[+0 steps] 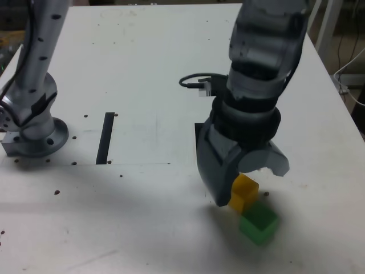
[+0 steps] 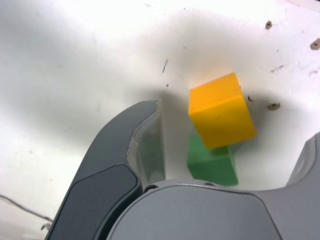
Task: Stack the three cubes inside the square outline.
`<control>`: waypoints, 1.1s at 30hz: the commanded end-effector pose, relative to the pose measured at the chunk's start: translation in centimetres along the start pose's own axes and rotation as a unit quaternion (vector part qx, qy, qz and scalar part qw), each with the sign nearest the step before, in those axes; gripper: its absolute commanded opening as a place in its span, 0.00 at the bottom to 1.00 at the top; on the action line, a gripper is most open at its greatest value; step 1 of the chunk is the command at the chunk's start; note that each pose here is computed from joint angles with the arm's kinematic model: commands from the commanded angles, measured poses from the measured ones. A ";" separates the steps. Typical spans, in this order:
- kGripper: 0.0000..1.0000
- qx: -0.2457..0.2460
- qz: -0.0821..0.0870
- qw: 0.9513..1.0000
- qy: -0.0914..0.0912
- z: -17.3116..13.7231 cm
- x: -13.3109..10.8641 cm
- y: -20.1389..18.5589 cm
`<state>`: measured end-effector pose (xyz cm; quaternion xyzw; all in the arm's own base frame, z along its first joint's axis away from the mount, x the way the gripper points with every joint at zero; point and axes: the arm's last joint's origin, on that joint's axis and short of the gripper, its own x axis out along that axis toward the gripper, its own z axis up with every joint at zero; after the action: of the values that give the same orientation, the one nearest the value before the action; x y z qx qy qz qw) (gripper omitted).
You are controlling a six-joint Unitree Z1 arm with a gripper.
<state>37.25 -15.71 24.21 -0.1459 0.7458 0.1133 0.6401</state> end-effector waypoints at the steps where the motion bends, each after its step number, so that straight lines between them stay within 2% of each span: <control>1: 0.97 -0.004 0.007 1.000 0.001 0.4 0.5 -0.1; 8: 0.96 -0.010 0.015 1.000 0.005 1.1 1.7 -0.3; 12: 0.92 -0.013 0.017 1.000 0.008 1.4 2.2 -0.3; 17: 0.81 -0.021 0.022 0.999 0.013 1.5 2.4 -0.2; 25: 0.55 -0.026 0.022 0.999 0.010 1.4 2.2 -0.1; 28: 0.52 -0.027 0.021 0.999 0.006 1.4 2.0 -0.1; 33: 0.51 -0.027 0.015 1.000 0.003 1.5 2.1 -0.1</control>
<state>38.42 -15.52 21.68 -0.1484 0.7489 0.1436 0.6297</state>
